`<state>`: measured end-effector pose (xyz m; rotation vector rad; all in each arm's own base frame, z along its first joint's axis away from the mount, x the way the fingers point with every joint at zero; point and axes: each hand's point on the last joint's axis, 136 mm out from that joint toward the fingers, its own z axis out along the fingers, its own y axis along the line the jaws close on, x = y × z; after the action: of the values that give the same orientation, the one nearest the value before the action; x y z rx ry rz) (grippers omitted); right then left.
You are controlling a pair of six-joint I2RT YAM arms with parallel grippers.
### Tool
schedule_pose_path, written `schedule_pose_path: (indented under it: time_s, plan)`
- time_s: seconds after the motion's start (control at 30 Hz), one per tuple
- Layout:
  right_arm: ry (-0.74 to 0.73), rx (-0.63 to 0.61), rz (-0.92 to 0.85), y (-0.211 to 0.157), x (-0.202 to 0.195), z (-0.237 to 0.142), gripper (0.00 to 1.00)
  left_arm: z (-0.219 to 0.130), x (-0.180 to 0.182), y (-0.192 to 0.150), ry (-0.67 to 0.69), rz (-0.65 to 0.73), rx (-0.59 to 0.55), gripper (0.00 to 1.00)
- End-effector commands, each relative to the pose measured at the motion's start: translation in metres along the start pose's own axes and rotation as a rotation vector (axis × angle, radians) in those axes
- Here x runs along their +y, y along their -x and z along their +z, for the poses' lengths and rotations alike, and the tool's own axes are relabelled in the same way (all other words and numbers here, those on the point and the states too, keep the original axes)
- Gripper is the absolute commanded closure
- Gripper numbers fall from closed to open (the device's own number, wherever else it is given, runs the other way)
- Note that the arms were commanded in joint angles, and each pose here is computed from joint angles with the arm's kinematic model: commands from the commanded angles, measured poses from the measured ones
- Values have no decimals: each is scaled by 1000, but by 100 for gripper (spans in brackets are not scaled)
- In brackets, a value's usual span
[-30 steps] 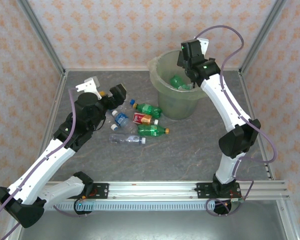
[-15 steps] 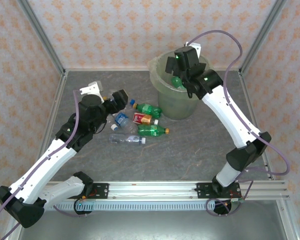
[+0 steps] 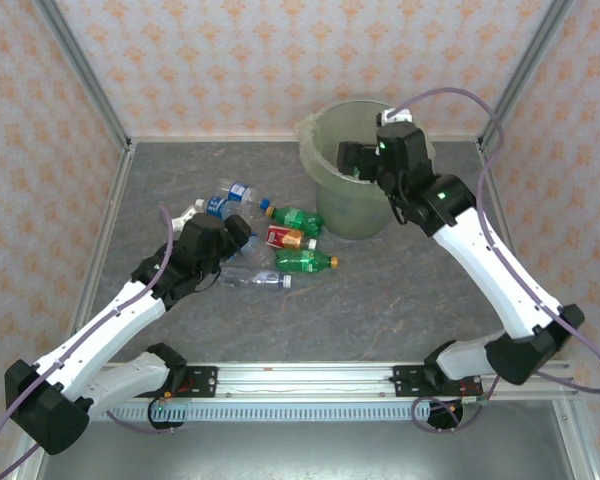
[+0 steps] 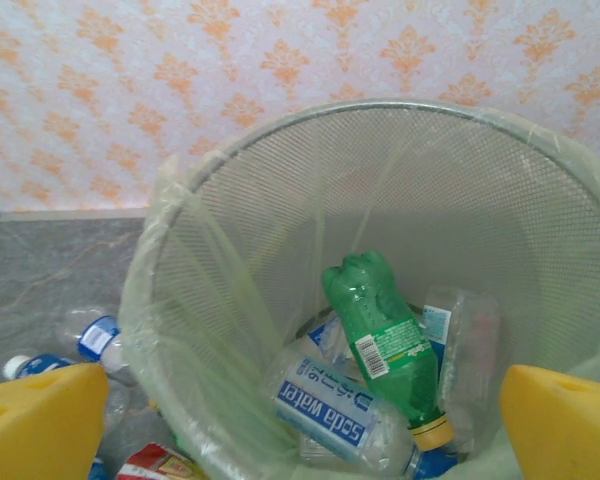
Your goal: Put the plastic bottles in the bin
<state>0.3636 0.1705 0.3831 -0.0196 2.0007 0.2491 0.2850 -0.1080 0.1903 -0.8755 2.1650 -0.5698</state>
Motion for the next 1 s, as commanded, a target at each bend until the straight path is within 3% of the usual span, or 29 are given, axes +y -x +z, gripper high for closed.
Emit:
schedule_pose_path:
  time_s: [0.0, 0.5, 0.97]
  plan:
    - [104, -69, 7, 11, 11, -21, 0, 4, 27, -11, 85, -167, 24, 14]
    - [270, -67, 49, -21, 10, -69, 1, 17, 72, -36, 240, -392, 43, 23]
    - [282, -11, 53, -44, 14, -61, 0, 60, 87, -73, 346, -335, 144, 27]
